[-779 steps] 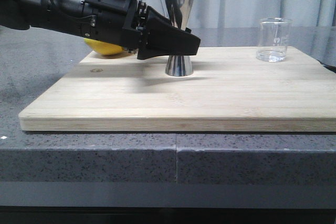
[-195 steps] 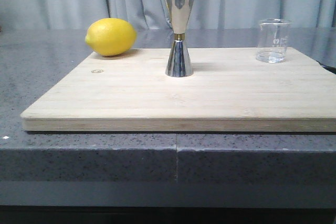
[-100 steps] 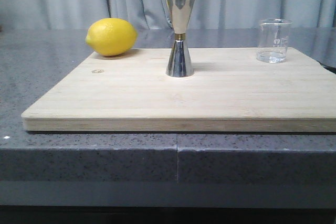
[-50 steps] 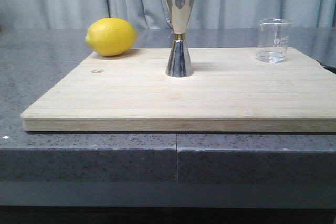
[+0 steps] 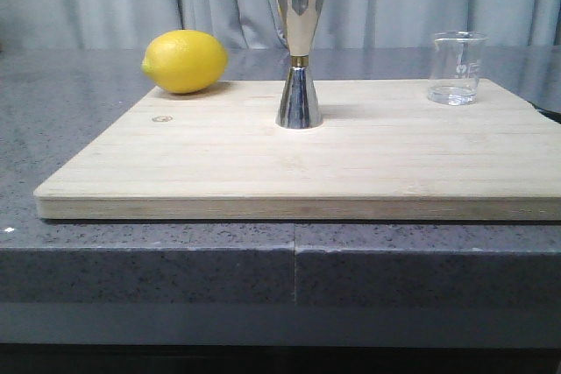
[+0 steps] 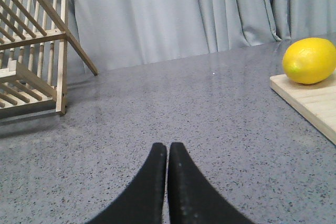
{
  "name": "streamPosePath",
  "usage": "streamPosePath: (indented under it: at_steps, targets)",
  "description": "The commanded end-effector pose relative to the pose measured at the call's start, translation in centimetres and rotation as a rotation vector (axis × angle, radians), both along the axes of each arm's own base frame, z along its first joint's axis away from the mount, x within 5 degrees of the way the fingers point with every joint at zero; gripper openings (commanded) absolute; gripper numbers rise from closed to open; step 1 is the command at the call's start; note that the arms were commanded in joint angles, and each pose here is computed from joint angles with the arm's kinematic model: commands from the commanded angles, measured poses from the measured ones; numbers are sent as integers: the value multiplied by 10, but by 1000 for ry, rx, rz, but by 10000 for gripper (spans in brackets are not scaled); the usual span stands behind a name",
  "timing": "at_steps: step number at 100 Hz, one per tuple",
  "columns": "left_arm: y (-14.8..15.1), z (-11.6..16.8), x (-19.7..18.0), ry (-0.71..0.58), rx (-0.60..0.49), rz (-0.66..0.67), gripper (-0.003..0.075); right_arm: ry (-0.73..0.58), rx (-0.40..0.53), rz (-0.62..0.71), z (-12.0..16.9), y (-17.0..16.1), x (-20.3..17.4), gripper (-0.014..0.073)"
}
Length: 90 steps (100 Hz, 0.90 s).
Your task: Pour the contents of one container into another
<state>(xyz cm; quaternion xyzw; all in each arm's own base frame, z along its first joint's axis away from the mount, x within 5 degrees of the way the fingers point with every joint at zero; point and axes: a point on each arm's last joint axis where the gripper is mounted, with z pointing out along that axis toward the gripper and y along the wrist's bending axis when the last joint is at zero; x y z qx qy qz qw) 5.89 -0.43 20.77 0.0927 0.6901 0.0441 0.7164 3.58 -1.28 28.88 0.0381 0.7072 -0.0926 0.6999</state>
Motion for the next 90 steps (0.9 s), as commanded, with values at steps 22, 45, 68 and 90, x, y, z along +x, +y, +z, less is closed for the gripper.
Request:
streamPosePath:
  at_steps: [22,45,68,90]
  targets:
    - [0,-1,1,-41,-18,6,-21,-79,-30,13,10,2,1,-46]
    - [0,-1,1,-41,-18,6,-21,-113,135,85,-25,7,6,-46]
    - [0,-1,1,-41,-18,6,-21,-91,201,102,-62,8,14,-46]
    - [0,-1,1,-41,-18,6,-21,-106,195,109,-78,8,18,-46]
